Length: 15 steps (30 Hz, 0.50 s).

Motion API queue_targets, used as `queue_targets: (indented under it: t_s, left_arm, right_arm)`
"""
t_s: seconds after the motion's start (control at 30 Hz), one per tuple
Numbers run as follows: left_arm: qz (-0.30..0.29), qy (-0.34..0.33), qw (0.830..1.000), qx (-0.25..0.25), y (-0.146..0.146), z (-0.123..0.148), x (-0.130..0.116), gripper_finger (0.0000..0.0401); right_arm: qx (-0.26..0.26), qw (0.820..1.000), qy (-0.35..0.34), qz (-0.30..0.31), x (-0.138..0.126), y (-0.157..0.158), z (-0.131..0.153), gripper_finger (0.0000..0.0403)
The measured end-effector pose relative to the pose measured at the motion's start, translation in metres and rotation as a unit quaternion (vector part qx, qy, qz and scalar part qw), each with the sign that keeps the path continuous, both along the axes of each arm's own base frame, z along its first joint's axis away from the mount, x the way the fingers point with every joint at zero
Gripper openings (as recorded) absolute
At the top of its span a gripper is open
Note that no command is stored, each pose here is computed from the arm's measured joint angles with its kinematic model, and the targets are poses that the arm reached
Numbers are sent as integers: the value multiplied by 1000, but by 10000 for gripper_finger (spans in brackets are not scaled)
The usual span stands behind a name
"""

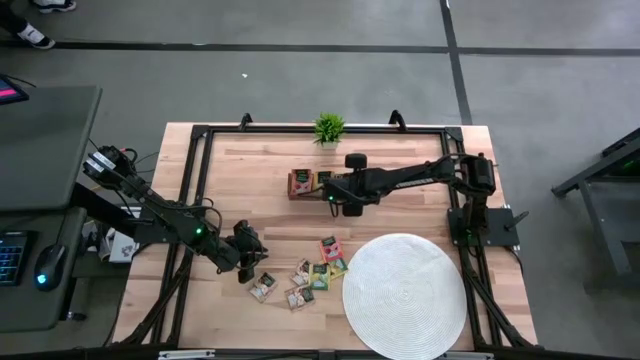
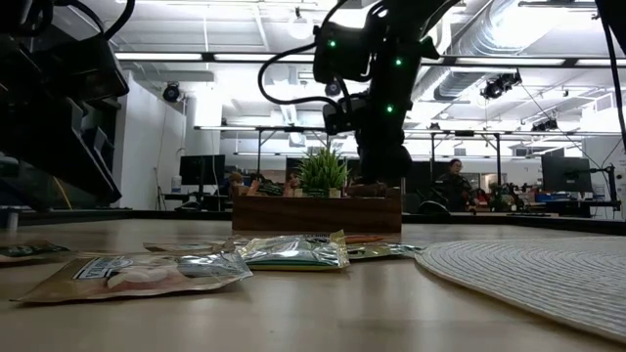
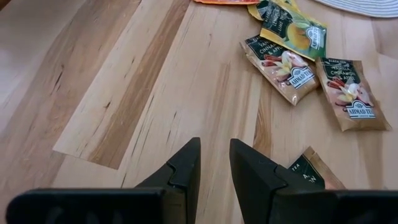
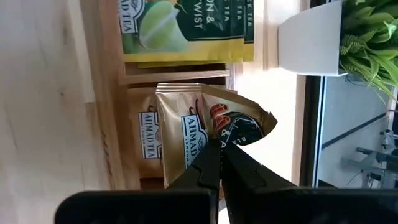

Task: Pick & Place Tea
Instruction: Put the brown tea bag into the right section of the wooden organizer

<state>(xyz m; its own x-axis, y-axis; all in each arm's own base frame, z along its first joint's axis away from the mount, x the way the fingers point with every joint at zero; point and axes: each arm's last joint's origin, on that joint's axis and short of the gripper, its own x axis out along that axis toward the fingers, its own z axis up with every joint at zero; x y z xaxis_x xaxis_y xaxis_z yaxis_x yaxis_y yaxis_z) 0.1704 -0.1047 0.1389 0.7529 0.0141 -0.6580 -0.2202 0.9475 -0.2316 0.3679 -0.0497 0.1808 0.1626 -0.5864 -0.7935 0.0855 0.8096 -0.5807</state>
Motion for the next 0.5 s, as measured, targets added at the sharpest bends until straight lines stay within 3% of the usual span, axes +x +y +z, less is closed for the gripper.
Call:
queue_targets:
  t_s: [0.27, 0.5]
  left_arm:
    - [0, 0, 1000, 0, 0, 0, 0, 85]
    - [0, 0, 1000, 0, 0, 0, 0, 85]
  right_arm:
    - [10, 1000, 5, 2, -1, 0, -1, 2]
    - [8, 1000, 5, 1, -1, 0, 0, 31]
